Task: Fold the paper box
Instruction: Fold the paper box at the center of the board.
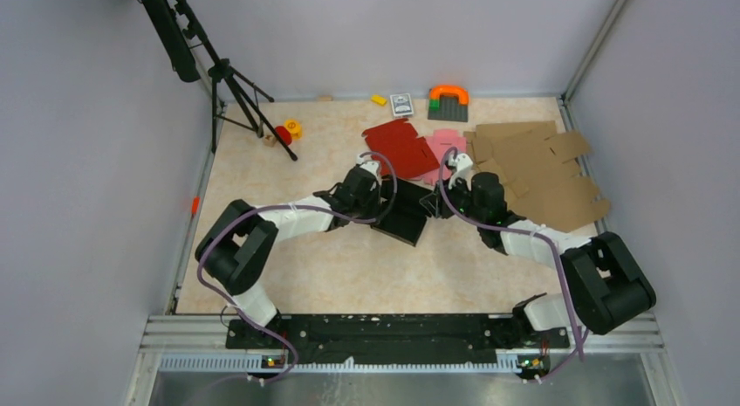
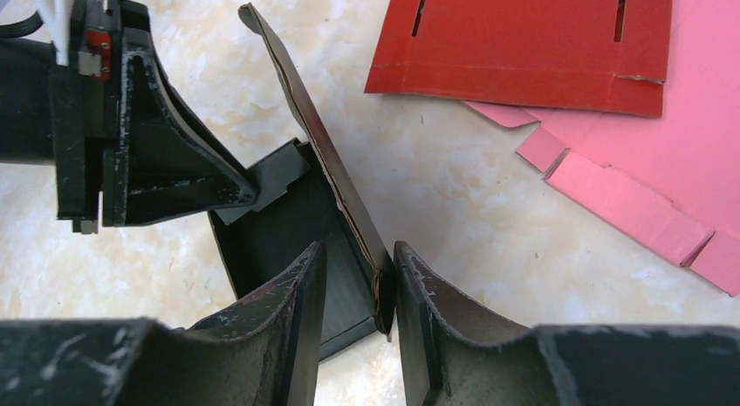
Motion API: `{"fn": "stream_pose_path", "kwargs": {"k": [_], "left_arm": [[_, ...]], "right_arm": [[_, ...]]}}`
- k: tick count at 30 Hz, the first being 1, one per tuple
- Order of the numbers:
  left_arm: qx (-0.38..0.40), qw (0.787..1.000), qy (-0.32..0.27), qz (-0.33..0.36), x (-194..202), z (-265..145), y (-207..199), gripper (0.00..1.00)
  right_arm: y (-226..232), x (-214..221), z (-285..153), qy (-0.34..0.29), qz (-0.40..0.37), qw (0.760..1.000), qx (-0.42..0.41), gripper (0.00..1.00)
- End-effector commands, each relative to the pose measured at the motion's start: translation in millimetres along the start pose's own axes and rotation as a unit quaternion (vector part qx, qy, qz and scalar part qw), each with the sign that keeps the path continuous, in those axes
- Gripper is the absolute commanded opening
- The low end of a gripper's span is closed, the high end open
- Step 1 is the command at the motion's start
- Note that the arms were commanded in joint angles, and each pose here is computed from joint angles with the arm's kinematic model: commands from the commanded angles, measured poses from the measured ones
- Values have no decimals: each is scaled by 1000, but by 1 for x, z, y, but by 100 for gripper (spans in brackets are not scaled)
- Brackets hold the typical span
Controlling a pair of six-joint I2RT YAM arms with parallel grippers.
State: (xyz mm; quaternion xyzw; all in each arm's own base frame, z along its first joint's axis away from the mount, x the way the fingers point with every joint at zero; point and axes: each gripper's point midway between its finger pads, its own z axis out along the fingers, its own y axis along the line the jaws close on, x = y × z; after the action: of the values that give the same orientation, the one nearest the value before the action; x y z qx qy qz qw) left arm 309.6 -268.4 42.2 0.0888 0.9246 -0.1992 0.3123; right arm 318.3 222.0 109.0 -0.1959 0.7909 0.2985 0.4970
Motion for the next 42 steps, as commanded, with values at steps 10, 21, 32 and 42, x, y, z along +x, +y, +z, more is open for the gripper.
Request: {"fn": "stream_pose_path", "kwargs": {"k": [10,21,32,42], "left_arm": [[-88,996,31,-5,18,10,24,11],[-175,982,24,72,14,9,9,0],[-187,977,26,102,18,8,-1,0],[-158,984,11,80,10,-2,-13,26]], "right_arm": [[10,-11,7,-15,1,999,-29,30],[14,-10,8,-21,-1,999,-41,34],[0,-8,8,-19,7,1000,0,39],[3,-9,7,-20,2,1000,-9,18]]}}
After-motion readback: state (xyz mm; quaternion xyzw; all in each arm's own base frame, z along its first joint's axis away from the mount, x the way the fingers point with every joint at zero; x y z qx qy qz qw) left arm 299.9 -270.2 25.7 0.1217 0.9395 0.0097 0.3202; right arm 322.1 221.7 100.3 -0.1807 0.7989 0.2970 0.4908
